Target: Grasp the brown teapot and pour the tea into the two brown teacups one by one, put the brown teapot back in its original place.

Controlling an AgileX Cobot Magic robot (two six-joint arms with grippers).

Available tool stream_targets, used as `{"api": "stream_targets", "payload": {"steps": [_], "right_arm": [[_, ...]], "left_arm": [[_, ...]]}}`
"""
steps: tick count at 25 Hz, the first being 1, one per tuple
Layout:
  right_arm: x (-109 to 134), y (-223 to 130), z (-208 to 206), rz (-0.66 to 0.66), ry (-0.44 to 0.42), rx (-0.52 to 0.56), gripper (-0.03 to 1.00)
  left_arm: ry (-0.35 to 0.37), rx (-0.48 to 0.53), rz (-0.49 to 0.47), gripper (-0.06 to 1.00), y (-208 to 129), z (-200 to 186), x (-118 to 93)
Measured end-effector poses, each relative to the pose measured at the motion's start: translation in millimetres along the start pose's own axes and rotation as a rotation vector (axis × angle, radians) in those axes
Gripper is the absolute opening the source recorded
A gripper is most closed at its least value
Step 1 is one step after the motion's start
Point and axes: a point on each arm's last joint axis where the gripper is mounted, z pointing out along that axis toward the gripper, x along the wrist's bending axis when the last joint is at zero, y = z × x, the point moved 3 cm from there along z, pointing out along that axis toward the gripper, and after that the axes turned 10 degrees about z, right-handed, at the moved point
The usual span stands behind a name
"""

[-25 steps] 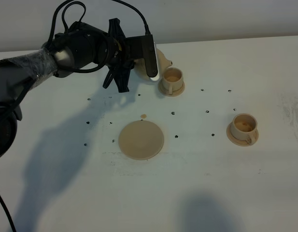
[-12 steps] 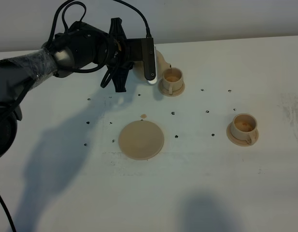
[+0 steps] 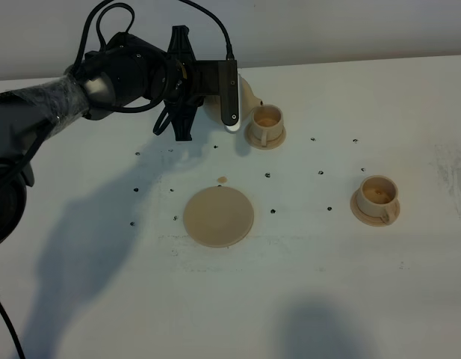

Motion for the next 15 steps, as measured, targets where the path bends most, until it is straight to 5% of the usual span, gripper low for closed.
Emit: {"api": "stream_targets", "payload": {"steps": [15], "right_arm": [[0.0,0.0,0.0,0.000,0.000,0.000,0.59]], "left_arm": [[0.038,-0.003,0.062,0.09,9.3,-1.1,3.7]]}}
